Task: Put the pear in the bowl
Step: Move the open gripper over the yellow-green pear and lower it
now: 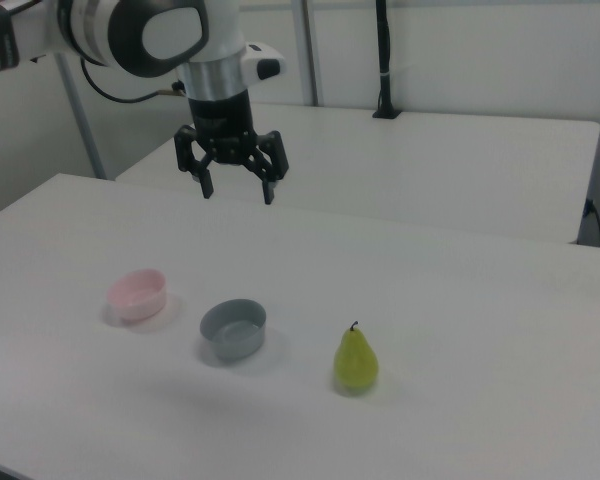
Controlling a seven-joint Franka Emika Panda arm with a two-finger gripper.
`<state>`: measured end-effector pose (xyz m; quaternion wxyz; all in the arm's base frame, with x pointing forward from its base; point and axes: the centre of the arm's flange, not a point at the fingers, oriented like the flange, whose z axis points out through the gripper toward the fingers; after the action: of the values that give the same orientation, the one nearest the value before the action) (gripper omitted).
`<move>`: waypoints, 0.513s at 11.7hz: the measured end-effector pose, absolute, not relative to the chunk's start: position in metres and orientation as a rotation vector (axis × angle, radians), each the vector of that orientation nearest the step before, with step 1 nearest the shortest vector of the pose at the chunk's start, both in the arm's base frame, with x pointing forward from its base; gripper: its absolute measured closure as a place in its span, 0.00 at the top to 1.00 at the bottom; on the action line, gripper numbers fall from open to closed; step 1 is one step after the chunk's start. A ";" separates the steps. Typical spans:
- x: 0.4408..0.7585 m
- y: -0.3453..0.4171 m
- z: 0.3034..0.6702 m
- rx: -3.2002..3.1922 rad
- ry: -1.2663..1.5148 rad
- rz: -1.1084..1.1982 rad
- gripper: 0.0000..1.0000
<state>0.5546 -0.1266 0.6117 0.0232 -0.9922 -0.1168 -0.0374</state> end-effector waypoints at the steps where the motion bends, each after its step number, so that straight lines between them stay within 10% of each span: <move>1: 0.556 -0.140 0.609 -3.091 -0.386 -0.124 1.00; 6: 0.586 -0.205 0.549 -3.168 -0.342 -0.159 1.00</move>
<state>0.5861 -0.2053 0.5491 -0.0245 -0.9927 -0.1071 -0.0498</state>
